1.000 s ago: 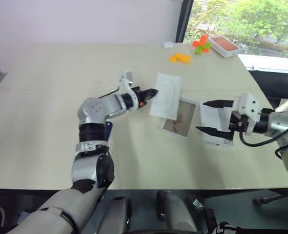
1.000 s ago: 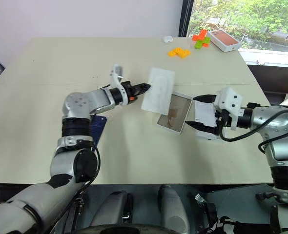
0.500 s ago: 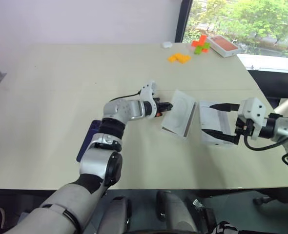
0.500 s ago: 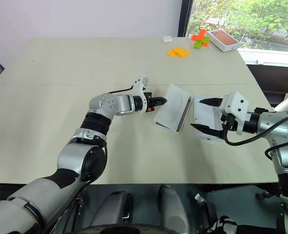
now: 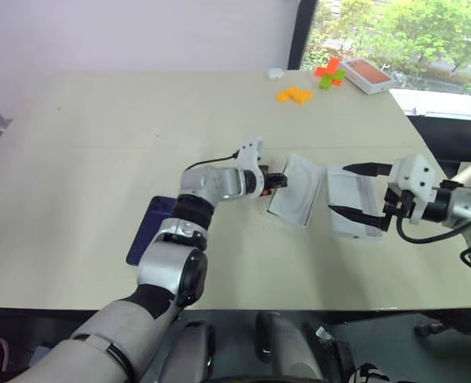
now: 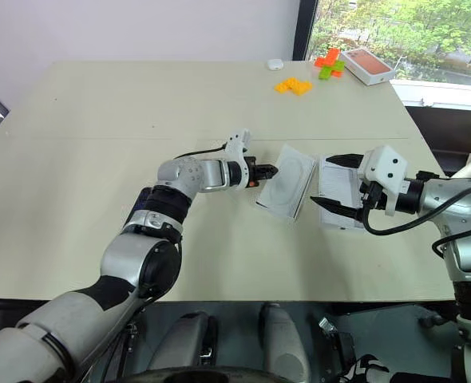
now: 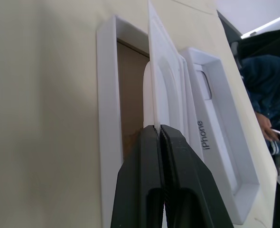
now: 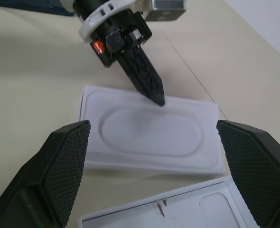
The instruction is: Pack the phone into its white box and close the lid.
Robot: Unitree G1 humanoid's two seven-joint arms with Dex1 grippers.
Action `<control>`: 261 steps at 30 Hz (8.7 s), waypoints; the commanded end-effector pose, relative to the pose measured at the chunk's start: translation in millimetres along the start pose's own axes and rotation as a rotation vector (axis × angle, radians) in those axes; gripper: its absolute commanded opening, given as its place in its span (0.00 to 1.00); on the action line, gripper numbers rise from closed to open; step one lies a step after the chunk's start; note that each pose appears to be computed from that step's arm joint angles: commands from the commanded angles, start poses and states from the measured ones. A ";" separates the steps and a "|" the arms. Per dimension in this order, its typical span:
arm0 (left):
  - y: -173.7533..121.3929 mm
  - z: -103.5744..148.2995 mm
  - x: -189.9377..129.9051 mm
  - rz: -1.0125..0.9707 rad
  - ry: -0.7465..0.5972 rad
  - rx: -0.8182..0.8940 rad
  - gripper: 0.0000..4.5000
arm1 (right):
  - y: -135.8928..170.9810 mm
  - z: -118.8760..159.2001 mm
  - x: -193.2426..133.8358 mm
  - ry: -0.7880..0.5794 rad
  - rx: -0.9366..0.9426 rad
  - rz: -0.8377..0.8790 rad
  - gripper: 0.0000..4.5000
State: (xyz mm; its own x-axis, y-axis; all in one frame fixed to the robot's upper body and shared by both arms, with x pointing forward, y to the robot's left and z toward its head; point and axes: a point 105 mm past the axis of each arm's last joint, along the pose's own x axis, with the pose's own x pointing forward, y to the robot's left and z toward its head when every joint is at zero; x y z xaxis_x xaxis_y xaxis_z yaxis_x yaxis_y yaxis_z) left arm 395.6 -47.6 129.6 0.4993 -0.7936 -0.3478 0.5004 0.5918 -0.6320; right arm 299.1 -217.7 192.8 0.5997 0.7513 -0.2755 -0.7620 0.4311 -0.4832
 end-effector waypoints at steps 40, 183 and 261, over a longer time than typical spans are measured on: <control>13.2 77.4 -156.3 -0.080 -0.376 0.918 0.76 | -20.8 15.0 48.2 -0.045 0.111 -0.124 0.88; 115.4 0.2 -327.5 0.148 -0.126 0.364 0.76 | 98.1 88.3 188.5 -0.297 -0.464 0.143 0.01; 114.8 -54.7 -263.7 -0.056 0.018 -0.148 0.03 | 149.8 46.2 263.6 0.069 -0.465 0.390 0.00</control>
State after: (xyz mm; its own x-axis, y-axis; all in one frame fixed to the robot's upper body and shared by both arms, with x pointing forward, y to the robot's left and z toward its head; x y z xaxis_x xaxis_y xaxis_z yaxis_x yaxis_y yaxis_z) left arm 279.6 216.5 106.7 0.4384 -0.8416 -0.3154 0.4025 0.4976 -0.7684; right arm 326.6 75.4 91.1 0.3011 0.7960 -0.5250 -0.7524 -0.1399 -0.6436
